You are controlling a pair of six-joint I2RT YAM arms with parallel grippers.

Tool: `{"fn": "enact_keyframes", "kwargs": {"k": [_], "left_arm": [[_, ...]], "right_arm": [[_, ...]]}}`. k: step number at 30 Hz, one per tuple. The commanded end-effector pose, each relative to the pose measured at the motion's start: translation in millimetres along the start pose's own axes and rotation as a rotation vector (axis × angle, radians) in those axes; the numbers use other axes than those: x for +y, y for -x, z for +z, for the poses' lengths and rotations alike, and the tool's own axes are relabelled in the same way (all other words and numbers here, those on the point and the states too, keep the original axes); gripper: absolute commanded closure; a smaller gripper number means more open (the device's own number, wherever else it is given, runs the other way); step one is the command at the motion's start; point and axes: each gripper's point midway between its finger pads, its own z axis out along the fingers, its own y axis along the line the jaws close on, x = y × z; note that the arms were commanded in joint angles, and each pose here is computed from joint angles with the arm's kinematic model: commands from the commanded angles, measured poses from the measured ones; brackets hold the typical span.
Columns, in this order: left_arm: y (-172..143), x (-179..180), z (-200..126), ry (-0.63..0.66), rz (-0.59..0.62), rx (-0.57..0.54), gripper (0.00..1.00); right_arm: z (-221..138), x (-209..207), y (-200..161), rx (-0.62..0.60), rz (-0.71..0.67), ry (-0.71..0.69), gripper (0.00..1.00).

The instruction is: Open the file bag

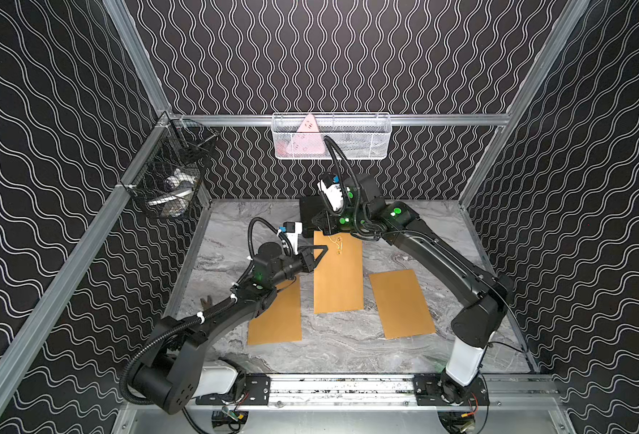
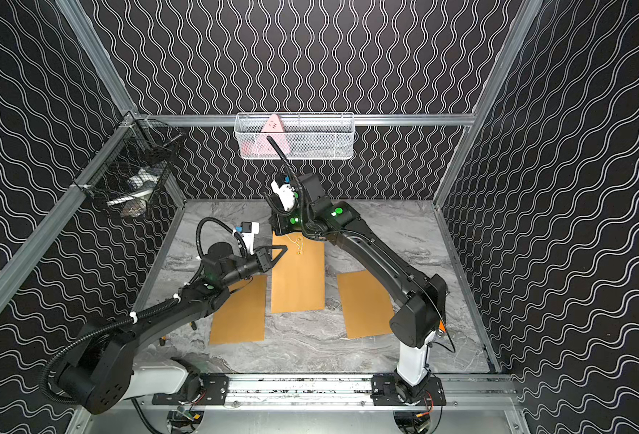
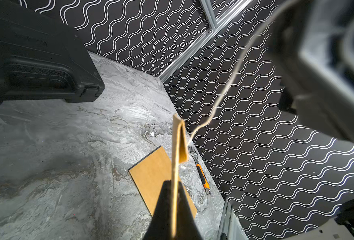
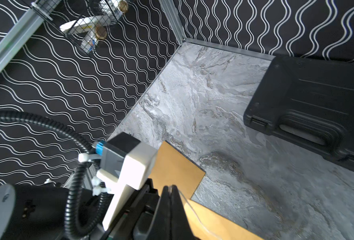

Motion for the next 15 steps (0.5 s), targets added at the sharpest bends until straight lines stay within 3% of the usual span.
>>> {"fn": "enact_keyframes", "kwargs": {"k": [1,15], "left_arm": [[8,-7,1,-0.031,0.029,-0.032,1.00],[18,-8,0,-0.005,0.042,-0.060,1.00]], "right_arm": [[2,9,3,-0.002,-0.021,0.015,1.00],[-2,26,-5,-0.007,-0.033,0.037,1.00]]}}
